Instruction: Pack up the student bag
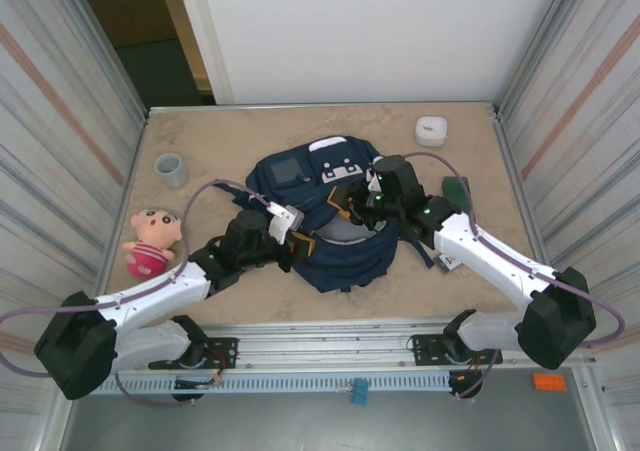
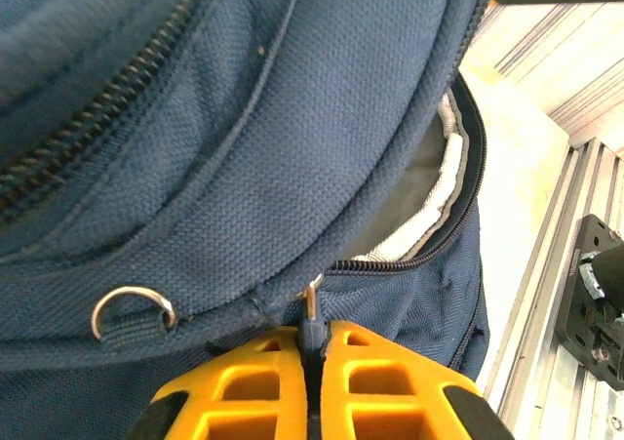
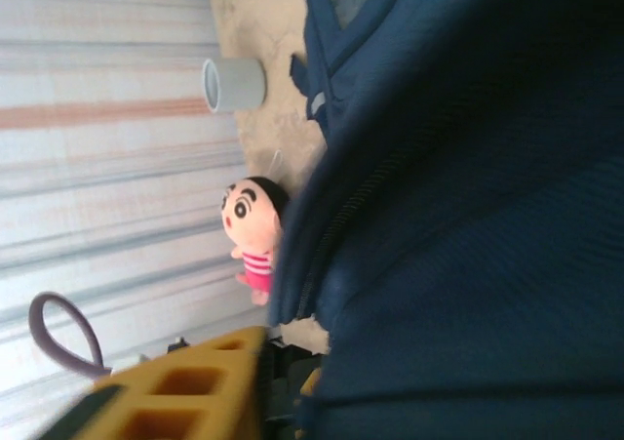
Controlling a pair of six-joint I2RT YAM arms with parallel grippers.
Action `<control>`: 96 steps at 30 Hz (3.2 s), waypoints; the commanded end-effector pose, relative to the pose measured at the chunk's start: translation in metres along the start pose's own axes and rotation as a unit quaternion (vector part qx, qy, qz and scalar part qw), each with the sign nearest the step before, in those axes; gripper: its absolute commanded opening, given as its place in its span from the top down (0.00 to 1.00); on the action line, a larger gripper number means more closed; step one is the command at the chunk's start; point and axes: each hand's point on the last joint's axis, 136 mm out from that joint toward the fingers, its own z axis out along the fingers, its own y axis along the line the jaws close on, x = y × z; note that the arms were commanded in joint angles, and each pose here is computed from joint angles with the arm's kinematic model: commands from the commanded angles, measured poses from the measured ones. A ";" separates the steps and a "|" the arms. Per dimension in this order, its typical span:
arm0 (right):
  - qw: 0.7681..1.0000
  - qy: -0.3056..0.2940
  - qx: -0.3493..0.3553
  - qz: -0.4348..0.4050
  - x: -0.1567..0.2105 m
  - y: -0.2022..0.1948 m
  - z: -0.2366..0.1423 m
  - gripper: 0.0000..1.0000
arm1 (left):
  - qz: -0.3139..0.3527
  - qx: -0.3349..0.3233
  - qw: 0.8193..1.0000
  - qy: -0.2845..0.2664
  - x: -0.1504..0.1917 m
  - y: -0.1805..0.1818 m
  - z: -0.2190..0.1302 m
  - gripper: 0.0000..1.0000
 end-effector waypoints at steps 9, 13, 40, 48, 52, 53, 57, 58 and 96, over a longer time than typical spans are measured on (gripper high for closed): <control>0.989 0.044 -0.068 -0.125 -0.037 0.080 -0.067 1.00 | -0.002 -0.084 0.996 -0.016 -0.009 0.033 -0.010 0.97; 0.984 0.069 -0.082 -0.143 -0.038 0.096 -0.074 1.00 | -0.016 -0.112 0.993 -0.029 -0.018 0.053 -0.017 0.98; 0.983 0.104 -0.071 -0.135 -0.023 0.081 -0.048 1.00 | 0.078 0.062 0.995 -0.004 -0.025 -0.003 -0.007 0.64; 0.981 0.112 -0.083 -0.133 -0.019 0.086 -0.048 1.00 | 0.088 0.079 0.993 -0.021 -0.033 -0.003 0.011 0.58; 0.981 0.112 -0.084 -0.132 -0.018 0.086 -0.048 1.00 | 0.096 0.092 0.991 -0.033 -0.045 -0.009 0.020 0.58; 0.981 0.113 -0.083 -0.132 -0.018 0.085 -0.048 1.00 | 0.096 0.096 0.990 -0.038 -0.049 -0.011 0.021 0.63; 0.982 0.112 -0.081 -0.131 -0.017 0.085 -0.049 1.00 | 0.111 0.097 0.988 -0.037 -0.055 -0.017 0.019 0.91; 0.982 0.111 -0.081 -0.132 -0.017 0.085 -0.050 1.00 | 0.113 0.093 0.989 -0.033 -0.053 -0.017 0.018 0.95; 0.974 0.005 -0.151 -0.166 -0.063 0.149 -0.017 1.00 | -0.100 -0.268 0.956 -0.064 -0.084 0.123 -0.087 0.32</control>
